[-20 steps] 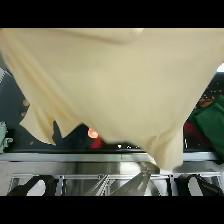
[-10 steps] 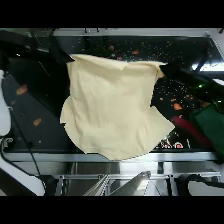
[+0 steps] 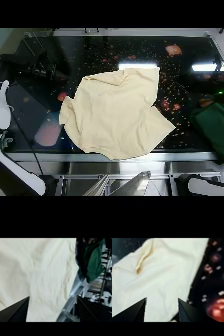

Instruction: Fold the shirts.

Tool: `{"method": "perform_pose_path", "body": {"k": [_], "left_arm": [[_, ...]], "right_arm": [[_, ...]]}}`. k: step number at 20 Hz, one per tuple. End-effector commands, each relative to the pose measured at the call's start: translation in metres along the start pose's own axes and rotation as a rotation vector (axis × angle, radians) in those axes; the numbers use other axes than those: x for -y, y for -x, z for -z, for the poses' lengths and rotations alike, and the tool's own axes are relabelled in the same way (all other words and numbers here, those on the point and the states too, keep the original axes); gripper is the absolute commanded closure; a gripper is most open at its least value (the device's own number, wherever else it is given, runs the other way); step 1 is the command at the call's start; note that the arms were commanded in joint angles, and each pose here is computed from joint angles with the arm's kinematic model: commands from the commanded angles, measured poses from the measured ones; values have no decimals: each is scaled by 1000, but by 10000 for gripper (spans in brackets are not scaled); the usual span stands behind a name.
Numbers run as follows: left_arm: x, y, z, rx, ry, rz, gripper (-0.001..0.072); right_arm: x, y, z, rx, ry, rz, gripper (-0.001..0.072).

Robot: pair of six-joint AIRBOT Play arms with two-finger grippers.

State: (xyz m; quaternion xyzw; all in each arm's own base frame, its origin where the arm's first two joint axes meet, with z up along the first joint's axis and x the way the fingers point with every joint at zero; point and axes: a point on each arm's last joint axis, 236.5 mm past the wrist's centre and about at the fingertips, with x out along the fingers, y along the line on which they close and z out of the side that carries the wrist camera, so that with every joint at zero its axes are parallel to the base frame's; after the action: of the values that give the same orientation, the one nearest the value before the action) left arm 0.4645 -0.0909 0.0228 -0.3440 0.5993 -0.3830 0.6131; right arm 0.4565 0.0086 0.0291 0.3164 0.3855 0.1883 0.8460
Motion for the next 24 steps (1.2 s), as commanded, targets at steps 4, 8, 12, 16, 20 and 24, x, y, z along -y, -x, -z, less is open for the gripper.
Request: {"method": "perform_pose_path", "body": {"k": [4,8,12,16,20,24], "left_arm": [[11,-45,155,-134,290,95,81],[-13,-71,229,-94,397,-27,81],[-62,-67,254,12,519,-286,77],[-98,-27,250,162,506,-560,50],[-100,-18,236,244,483,-587,52],[-109,-41,223,227,513,-489,54]], "right_arm": [[48,24,47,-221,-108,176,263],[44,-19,22,-292,-131,151,266],[40,-61,6,-370,-174,111,273],[40,-79,-11,-342,-153,111,273],[41,-81,-22,-319,-142,113,273],[43,-83,-29,-289,-140,120,273]]}}
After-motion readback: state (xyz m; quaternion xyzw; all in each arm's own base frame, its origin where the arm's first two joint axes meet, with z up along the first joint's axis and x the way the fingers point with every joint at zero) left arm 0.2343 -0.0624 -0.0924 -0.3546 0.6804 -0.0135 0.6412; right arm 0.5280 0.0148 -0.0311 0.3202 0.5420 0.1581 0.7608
